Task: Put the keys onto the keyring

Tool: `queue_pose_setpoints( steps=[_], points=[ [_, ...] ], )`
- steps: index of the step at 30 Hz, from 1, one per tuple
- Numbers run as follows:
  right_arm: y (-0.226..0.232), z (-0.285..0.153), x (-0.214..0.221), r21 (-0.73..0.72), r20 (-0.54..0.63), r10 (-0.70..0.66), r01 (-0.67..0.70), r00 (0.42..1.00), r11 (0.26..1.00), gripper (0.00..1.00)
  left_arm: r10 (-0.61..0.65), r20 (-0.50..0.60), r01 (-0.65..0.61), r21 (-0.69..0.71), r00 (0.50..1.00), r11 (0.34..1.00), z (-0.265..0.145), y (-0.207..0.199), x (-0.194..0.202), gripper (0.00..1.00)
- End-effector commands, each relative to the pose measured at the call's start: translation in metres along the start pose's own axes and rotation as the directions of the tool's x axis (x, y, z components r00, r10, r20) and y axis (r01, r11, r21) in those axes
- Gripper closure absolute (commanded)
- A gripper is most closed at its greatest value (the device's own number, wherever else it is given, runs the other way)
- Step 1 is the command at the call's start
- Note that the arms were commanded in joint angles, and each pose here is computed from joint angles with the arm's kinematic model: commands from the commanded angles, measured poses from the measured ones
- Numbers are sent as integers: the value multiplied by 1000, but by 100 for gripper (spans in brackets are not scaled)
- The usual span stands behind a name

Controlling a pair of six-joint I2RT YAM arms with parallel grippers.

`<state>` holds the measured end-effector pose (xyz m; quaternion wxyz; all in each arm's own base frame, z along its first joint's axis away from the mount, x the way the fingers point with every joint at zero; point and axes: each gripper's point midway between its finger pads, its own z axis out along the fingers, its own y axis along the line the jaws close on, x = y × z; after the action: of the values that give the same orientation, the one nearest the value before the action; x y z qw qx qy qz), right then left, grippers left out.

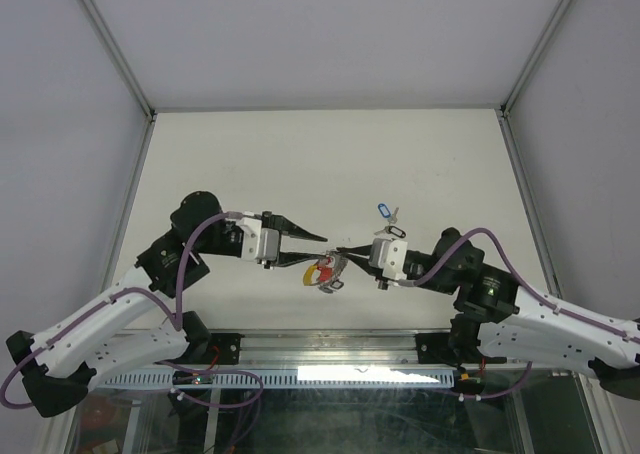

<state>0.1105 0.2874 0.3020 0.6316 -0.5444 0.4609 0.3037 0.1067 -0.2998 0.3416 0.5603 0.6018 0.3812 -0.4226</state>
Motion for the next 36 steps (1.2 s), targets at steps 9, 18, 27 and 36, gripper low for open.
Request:
queue_pose_setpoints(
  steps=[9,18,27,36],
  points=[
    [-16,-10,-31,57,102,-147,142,984,988,100,16,58,-10,-94,998,996,-4,14,-18,73],
    [-17,-5,-35,40,89,-144,141,986,989,100,-1,13,2,-75,1000,997,6,21,-5,72],
    [-22,-2,-33,51,59,-135,132,989,990,100,-8,-25,6,-57,1000,998,7,20,4,70],
    [-23,-1,-35,55,66,-133,130,989,990,100,-31,-45,29,-39,999,999,13,20,12,74]
  ],
)
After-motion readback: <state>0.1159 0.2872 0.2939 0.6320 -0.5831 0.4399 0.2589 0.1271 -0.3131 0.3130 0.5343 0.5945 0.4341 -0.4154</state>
